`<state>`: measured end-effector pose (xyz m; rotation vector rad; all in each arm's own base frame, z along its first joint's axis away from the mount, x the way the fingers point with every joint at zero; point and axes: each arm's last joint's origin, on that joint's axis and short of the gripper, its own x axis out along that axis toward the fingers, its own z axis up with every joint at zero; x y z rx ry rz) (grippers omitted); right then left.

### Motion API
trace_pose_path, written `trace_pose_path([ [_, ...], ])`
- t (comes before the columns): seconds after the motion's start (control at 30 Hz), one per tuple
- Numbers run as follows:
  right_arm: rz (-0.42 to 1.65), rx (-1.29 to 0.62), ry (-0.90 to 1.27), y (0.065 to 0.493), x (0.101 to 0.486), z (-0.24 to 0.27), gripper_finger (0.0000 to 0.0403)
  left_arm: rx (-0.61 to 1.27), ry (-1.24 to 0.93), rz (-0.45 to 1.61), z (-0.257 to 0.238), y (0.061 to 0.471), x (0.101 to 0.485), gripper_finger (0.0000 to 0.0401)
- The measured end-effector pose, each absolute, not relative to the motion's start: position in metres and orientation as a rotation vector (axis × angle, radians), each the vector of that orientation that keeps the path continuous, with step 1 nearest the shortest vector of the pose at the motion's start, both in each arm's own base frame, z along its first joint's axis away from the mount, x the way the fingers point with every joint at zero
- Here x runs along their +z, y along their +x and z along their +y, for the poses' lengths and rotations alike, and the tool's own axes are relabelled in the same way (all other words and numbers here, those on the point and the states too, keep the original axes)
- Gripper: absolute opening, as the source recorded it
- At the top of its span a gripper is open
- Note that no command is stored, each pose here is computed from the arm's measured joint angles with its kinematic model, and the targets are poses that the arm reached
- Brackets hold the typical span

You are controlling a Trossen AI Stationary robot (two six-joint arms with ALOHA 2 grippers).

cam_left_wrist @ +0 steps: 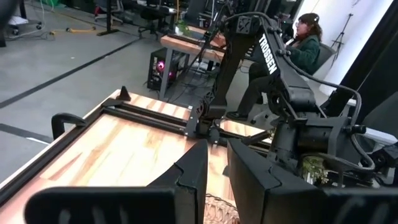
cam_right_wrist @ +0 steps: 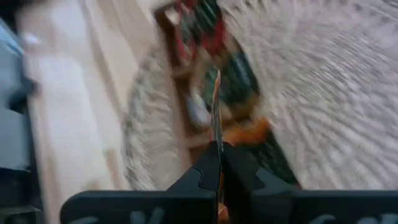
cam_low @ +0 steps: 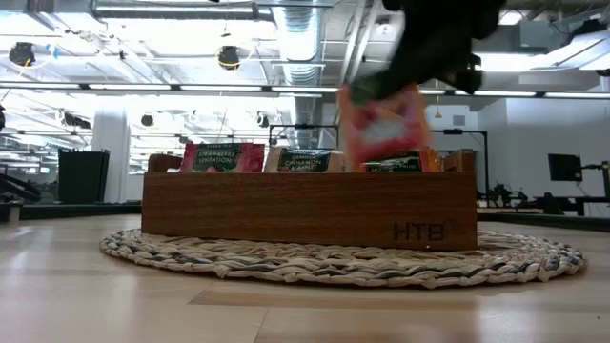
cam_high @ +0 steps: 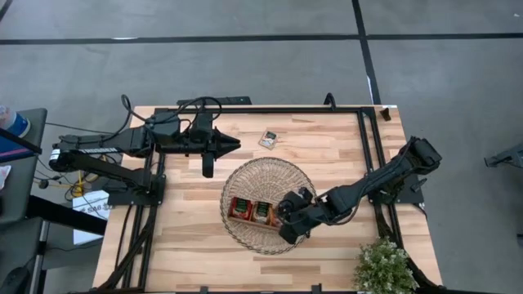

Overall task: Pick & Place Tea
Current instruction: Put the orange tea bag into the right section of the wooden organizer

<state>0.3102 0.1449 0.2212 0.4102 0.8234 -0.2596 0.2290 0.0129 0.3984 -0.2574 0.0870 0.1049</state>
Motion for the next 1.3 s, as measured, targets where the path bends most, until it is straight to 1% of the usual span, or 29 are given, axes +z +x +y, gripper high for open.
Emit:
trace_pose_path([
  [0.2, 0.879, -0.299, 0.377, 0.3, 0.219, 0.145, 0.0, 0.12, -0.255, 0.082, 0.013, 0.228, 0.399, 0.0053],
  [0.5, 0.87, -0.273, 0.359, 0.301, 0.218, 0.149, 0.0, 0.12, -0.251, 0.081, 0.013, 0.228, 0.399, 0.0053],
  [0.63, 0.879, -0.273, 0.36, 0.301, 0.212, 0.145, 0.0, 0.12, -0.249, 0.081, 0.013, 0.228, 0.399, 0.0053],
  [0.8, 0.865, -0.224, 0.419, 0.303, 0.201, 0.141, 0.0, 0.12, -0.249, 0.081, 0.013, 0.228, 0.399, 0.0053],
  [1.17, 0.898, -0.206, 0.403, 0.308, 0.2, 0.128, 0.0, 0.12, -0.249, 0.081, 0.013, 0.228, 0.399, 0.0053],
  [1.3, 0.906, -0.202, 0.393, 0.31, 0.2, 0.124, 0.0013, 0.12, -0.249, 0.081, 0.013, 0.228, 0.399, 0.0053],
])
